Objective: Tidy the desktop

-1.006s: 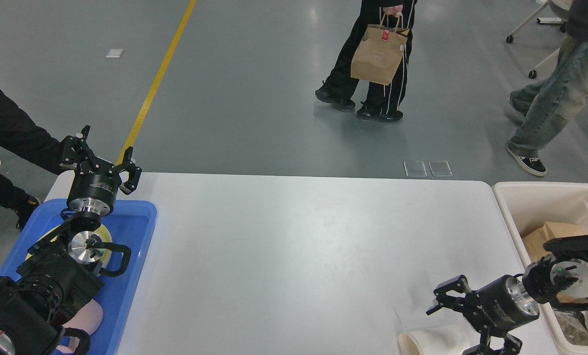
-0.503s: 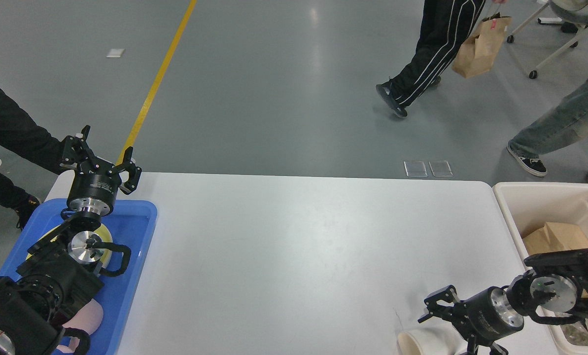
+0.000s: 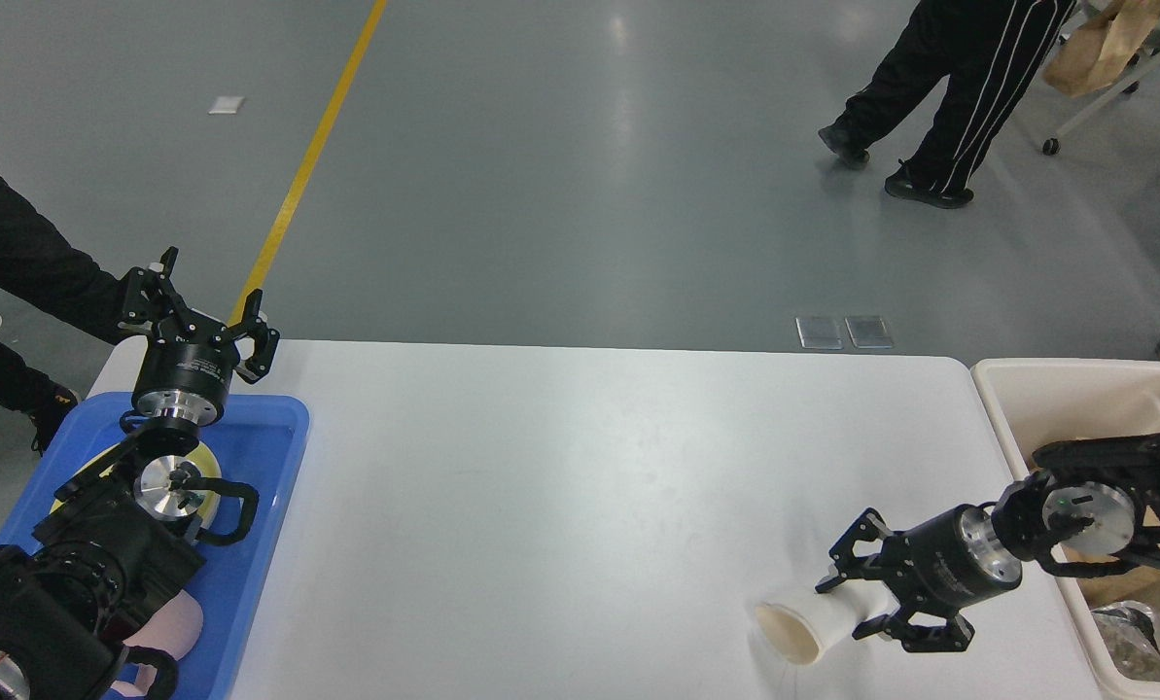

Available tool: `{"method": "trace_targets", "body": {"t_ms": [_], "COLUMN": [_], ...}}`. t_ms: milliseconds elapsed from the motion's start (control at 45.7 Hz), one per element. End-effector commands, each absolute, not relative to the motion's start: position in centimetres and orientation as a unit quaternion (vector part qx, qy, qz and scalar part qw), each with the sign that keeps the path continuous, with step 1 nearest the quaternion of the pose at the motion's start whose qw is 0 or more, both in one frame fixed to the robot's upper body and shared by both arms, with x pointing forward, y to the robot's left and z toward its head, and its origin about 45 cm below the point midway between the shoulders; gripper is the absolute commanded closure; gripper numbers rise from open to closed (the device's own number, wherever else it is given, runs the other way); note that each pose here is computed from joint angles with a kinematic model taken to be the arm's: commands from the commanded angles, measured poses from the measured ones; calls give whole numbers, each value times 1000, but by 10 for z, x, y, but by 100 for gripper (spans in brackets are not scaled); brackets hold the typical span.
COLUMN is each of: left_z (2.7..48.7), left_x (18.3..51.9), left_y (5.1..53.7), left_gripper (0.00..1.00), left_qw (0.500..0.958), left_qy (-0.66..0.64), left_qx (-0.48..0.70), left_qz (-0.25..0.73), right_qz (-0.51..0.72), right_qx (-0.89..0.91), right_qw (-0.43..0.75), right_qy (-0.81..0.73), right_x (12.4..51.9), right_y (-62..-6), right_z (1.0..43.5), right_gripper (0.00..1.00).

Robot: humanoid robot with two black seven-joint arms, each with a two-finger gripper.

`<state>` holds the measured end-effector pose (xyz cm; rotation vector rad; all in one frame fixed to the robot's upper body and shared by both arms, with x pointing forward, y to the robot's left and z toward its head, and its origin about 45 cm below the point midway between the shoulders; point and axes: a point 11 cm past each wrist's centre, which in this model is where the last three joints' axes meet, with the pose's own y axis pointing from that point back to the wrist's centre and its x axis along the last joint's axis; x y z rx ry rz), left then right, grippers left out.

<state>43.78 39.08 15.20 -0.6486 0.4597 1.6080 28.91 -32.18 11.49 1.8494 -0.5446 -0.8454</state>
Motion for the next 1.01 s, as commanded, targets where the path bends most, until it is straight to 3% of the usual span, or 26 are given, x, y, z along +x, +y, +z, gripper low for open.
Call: {"method": "trace_targets", "body": {"t_ms": [0, 284, 437, 569, 722, 918, 984], "left_z": [152, 152, 152, 152, 152, 152, 152], "left_x": [438, 438, 438, 438, 438, 438, 438], "left_y": [391, 391, 391, 391, 391, 391, 391], "left_gripper": [4, 4, 4, 4, 4, 4, 4], "left_qw": [624, 624, 624, 624, 624, 624, 624], "left_qy": [200, 200, 200, 200, 200, 200, 200], "left_qx": [-283, -282, -283, -283, -282, -283, -283], "left_qz": [700, 700, 700, 700, 700, 700, 700], "right_qz": [-314, -140, -82, -77, -110, -118, -123], "right_qx": [779, 833, 830, 801, 720, 566, 528], "right_qw": [489, 470, 474, 495, 534, 572, 578], "right_qy": [-235, -258, -283, -327, -428, -582, -610], "right_x": [313, 392, 405, 414, 417, 383, 369], "right_y": [-321, -328, -332, -362, -443, -562, -579], "right_z": [150, 339, 384, 377, 323, 271, 247], "right_gripper": [100, 100, 100, 100, 100, 100, 100]}}
